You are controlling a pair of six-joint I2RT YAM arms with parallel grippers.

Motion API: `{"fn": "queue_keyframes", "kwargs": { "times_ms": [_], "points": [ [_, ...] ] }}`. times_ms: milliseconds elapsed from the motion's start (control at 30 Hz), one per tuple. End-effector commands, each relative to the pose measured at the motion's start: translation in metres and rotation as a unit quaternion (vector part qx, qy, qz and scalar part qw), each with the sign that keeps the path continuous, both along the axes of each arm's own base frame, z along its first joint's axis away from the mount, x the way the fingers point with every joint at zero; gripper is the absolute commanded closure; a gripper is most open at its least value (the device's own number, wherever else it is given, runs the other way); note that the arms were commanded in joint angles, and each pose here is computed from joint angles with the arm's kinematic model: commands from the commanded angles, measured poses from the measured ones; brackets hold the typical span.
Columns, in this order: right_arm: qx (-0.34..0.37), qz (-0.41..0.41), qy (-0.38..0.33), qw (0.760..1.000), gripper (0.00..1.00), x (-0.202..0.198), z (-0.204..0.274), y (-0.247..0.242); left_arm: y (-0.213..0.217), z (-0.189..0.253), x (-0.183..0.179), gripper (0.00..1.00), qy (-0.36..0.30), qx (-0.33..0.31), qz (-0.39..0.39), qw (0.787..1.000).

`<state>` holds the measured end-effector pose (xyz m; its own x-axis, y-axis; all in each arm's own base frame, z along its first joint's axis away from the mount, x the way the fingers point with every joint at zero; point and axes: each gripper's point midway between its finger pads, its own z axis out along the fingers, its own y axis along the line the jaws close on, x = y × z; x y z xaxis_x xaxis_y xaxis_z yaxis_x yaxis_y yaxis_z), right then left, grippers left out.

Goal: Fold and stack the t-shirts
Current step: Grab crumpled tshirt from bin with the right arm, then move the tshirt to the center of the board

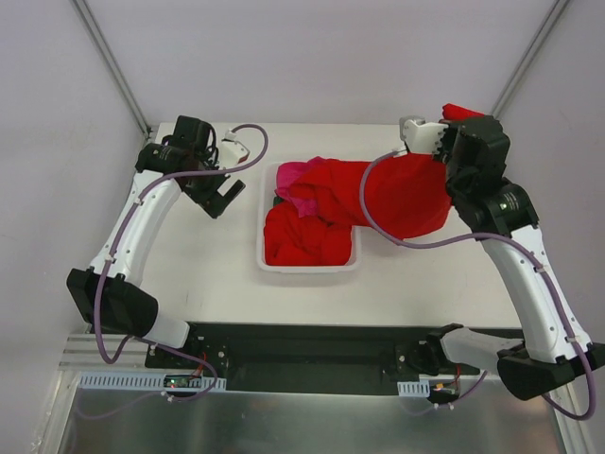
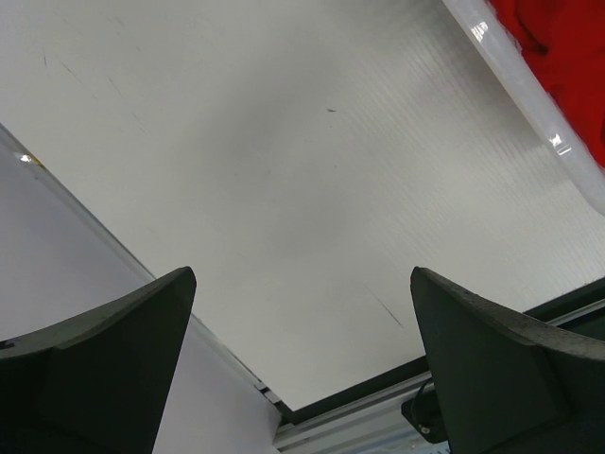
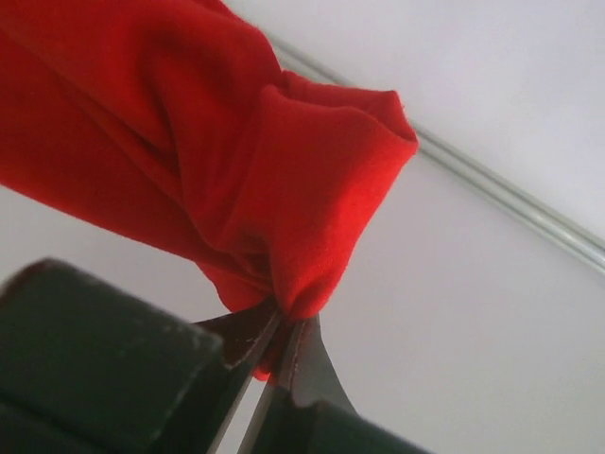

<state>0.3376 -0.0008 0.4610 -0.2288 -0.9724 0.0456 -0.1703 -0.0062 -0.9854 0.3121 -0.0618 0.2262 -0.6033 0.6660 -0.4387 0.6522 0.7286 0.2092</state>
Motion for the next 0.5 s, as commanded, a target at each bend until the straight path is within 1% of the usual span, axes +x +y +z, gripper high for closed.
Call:
{"fn": "queue_keyframes", "kwargs": {
  "times_ms": [0,33,67,133,167,233,267,333,367,433,467],
  "points": [
    [-0.040,-0.043,-0.073,0.996,0.99,-0.020,0.046,-0.033,-0.004,0.010,0.004,0.01,-0.016,-0.006,-0.011,1.000],
    [-0.034,-0.047,-0.069,0.996,0.99,-0.023,0.043,-0.036,-0.004,0.009,0.004,0.01,-0.015,-0.005,-0.010,1.000],
    [-0.022,-0.046,-0.023,0.998,0.99,-0.027,0.018,-0.036,-0.004,0.010,0.005,0.01,-0.016,-0.005,-0.010,1.000],
    [0.003,-0.043,0.013,0.999,0.99,-0.030,-0.006,-0.034,-0.005,0.010,0.006,0.01,-0.016,-0.007,-0.009,1.000],
    [0.022,-0.041,0.065,0.997,0.99,-0.036,-0.035,-0.032,-0.007,0.011,0.006,0.01,-0.016,-0.011,-0.008,1.000],
    [0.048,-0.025,0.103,0.993,0.99,-0.035,-0.063,-0.021,-0.011,0.013,0.008,0.01,-0.018,-0.016,-0.009,1.000],
    [0.070,-0.026,0.143,0.987,0.99,-0.042,-0.085,-0.018,-0.013,0.014,0.008,0.01,-0.019,-0.020,-0.011,1.000],
    [0.098,-0.016,0.167,0.981,0.99,-0.039,-0.104,-0.007,-0.019,0.017,0.011,0.01,-0.022,-0.025,-0.013,0.999],
    [0.094,-0.017,0.208,0.973,0.99,-0.039,-0.123,-0.002,-0.023,0.018,0.011,0.01,-0.020,-0.033,-0.016,0.999],
    [0.123,0.000,0.248,0.961,0.99,-0.040,-0.144,0.012,-0.032,0.019,0.014,0.01,-0.014,-0.056,-0.005,0.998],
    [0.122,0.004,0.278,0.953,0.99,-0.042,-0.157,0.016,-0.037,0.019,0.012,0.01,-0.008,-0.070,-0.005,0.998]
  ]
}}
